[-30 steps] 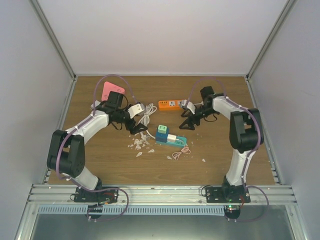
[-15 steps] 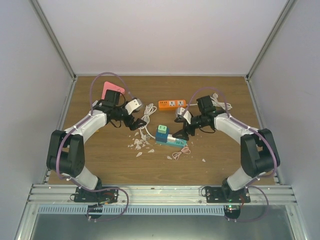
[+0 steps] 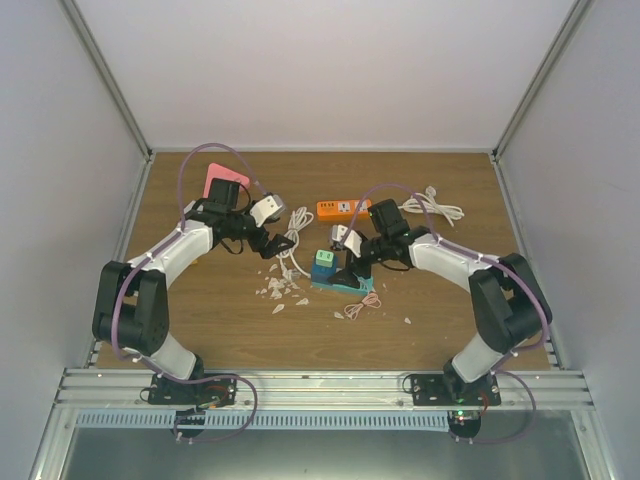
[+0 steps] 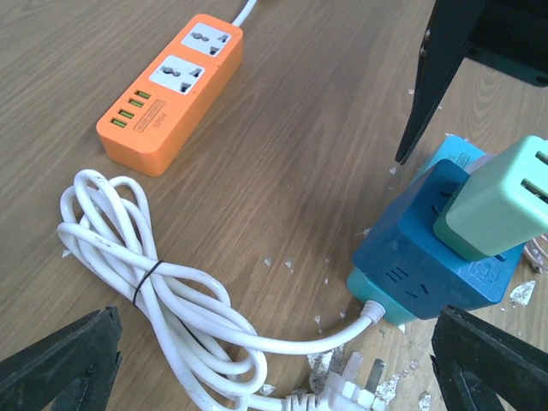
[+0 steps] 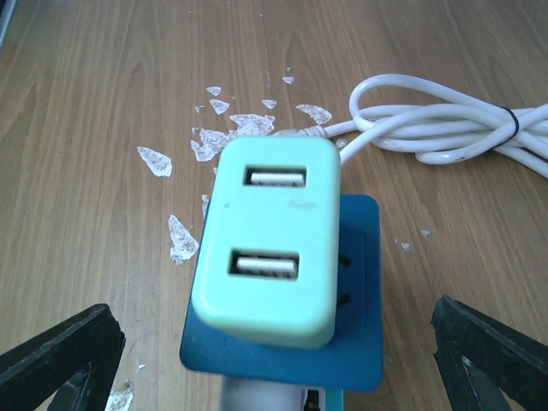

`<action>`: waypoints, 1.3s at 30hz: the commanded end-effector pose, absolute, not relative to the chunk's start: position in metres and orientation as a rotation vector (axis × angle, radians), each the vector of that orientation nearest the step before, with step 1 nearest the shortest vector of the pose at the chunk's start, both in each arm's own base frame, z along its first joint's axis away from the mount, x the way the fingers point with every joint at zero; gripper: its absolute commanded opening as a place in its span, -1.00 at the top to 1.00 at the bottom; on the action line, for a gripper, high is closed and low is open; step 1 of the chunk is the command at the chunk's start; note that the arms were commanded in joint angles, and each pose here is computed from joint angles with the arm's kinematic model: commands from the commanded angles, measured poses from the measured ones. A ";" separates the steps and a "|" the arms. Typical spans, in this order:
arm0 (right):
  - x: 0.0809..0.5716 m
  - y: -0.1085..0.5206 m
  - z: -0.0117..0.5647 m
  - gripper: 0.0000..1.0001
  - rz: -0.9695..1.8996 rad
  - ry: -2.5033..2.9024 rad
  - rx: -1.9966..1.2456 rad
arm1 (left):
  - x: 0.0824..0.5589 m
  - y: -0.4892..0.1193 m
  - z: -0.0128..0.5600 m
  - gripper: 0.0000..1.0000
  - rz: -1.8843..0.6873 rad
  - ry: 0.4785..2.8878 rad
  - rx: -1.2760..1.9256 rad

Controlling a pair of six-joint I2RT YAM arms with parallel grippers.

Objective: Pull the plug off the socket

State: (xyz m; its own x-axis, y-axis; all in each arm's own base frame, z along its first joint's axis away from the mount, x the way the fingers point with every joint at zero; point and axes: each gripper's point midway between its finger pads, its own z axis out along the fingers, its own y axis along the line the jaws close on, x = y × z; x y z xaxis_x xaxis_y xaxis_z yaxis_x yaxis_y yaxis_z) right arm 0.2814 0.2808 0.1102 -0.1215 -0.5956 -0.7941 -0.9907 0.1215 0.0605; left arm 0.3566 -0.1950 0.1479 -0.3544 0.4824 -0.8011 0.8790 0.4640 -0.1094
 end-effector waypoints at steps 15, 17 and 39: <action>0.280 0.301 0.072 -0.49 0.867 1.798 -1.591 | 0.326 -0.211 0.174 -0.79 -0.851 1.760 1.265; 0.280 0.302 0.072 -0.35 0.875 1.799 -1.595 | 0.319 -0.214 0.176 -0.75 -0.864 1.719 1.296; 0.258 0.318 0.072 0.14 0.965 1.670 -1.691 | 0.266 -0.255 0.136 -0.37 -0.961 1.594 1.441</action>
